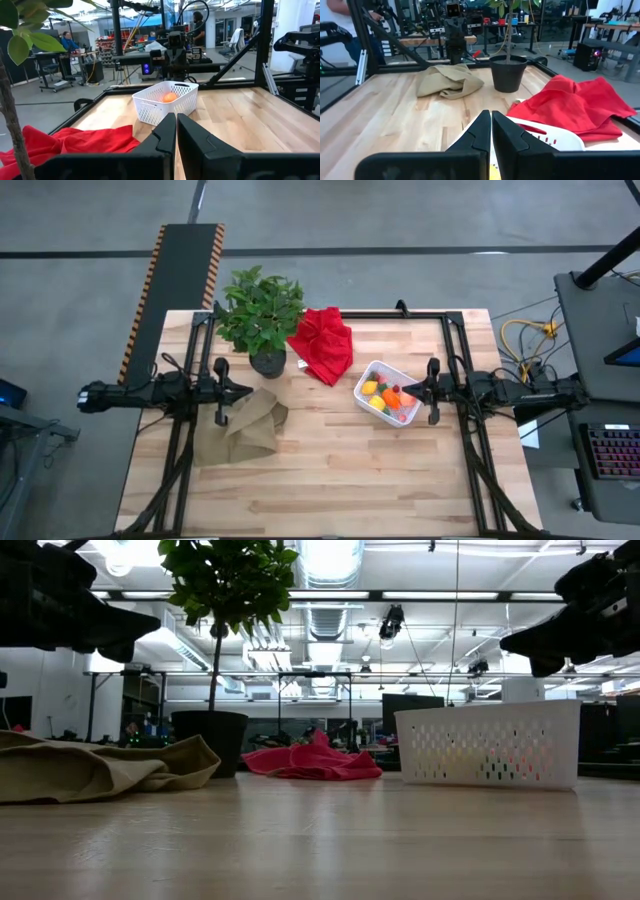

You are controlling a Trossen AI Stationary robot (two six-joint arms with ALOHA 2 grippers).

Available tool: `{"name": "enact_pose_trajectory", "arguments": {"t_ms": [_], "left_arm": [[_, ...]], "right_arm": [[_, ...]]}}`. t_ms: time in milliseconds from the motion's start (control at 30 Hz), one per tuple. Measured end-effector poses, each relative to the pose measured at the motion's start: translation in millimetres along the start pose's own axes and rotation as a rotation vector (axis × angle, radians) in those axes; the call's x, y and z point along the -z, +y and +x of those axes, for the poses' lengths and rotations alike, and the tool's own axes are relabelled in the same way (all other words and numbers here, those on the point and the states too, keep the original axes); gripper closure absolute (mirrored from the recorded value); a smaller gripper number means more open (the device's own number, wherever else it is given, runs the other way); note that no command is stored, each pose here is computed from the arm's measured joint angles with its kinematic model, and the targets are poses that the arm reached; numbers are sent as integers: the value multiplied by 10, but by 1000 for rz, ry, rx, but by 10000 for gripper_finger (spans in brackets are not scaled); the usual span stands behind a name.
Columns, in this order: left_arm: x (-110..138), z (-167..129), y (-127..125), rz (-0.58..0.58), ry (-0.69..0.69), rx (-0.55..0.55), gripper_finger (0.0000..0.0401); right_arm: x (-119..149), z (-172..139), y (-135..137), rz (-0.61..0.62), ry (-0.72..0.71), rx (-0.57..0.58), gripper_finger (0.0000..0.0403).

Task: Pick and placing Produce into tupperware
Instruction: Return to Home Position

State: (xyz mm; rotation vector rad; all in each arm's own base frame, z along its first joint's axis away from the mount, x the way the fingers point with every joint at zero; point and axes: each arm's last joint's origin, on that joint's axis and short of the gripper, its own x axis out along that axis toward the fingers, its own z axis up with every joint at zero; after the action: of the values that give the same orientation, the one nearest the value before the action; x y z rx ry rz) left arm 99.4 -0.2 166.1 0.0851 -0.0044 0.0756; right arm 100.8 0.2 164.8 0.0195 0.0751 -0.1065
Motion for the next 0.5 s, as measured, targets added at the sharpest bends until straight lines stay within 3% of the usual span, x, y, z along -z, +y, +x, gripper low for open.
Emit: {"name": "enact_pose_trajectory", "arguments": {"t_ms": [333, 500], "left_arm": [[7, 7, -1, 1, 8, 1, 401], [6, 6, -1, 0, 7, 1, 401]], "right_arm": [[0, 0, 0, 150, 0, 0, 394], [0, 0, 0, 152, 0, 0, 394]]}}
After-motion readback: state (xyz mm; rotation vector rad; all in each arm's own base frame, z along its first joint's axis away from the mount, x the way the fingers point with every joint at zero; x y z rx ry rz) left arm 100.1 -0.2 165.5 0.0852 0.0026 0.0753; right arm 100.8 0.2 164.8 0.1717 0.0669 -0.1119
